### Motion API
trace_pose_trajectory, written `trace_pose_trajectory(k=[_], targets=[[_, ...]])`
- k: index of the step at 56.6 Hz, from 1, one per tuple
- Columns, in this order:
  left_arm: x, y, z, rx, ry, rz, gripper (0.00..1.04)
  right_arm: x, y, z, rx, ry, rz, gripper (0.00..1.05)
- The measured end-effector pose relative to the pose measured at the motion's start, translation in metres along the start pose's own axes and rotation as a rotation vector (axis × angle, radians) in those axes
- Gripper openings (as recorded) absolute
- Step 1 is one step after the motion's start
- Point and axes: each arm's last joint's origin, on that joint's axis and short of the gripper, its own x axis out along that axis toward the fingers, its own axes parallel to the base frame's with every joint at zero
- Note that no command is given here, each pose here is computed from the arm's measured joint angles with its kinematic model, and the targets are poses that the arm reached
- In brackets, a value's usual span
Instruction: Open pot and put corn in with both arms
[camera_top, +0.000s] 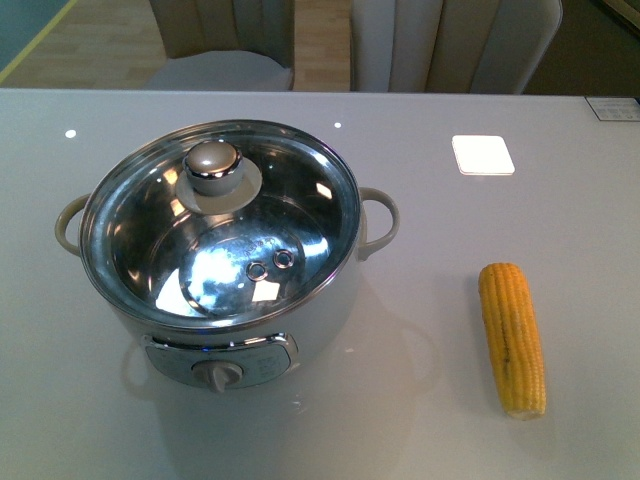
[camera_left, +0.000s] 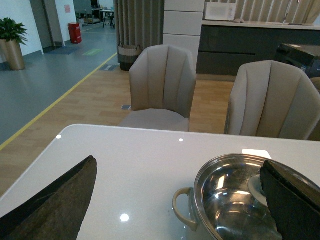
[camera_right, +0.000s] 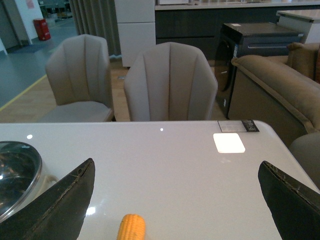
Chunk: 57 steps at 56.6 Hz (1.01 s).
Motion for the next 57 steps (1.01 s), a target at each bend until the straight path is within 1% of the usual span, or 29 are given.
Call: trace_pose_trajectory(k=[38,42,44,46,49,57], targets=[[0.000,0.000,0.000,0.000,0.000,0.000,0.98,0.000,0.000,0.000,0.000,0.000,0.000,0.96],[0.001,0.000,-0.001,-0.067,0.246,-0.051,0.98,0.000,0.000,0.000,0.000,0.000,0.000,0.96],[0.003,-0.001,-0.001,-0.083,0.322,-0.058,0.98,0.000,0.000,0.000,0.000,0.000,0.001,0.96],[0.005,-0.001,-0.003,-0.094,0.362,-0.054,0.98,0.000,0.000,0.000,0.000,0.000,0.001,0.96],[0.009,-0.001,-0.003,-0.104,0.393,-0.061,0.98,0.000,0.000,0.000,0.000,0.000,0.000,0.96],[0.028,-0.007,0.012,-0.101,0.335,-0.118,0.98,0.000,0.000,0.000,0.000,0.000,0.000,0.96]])
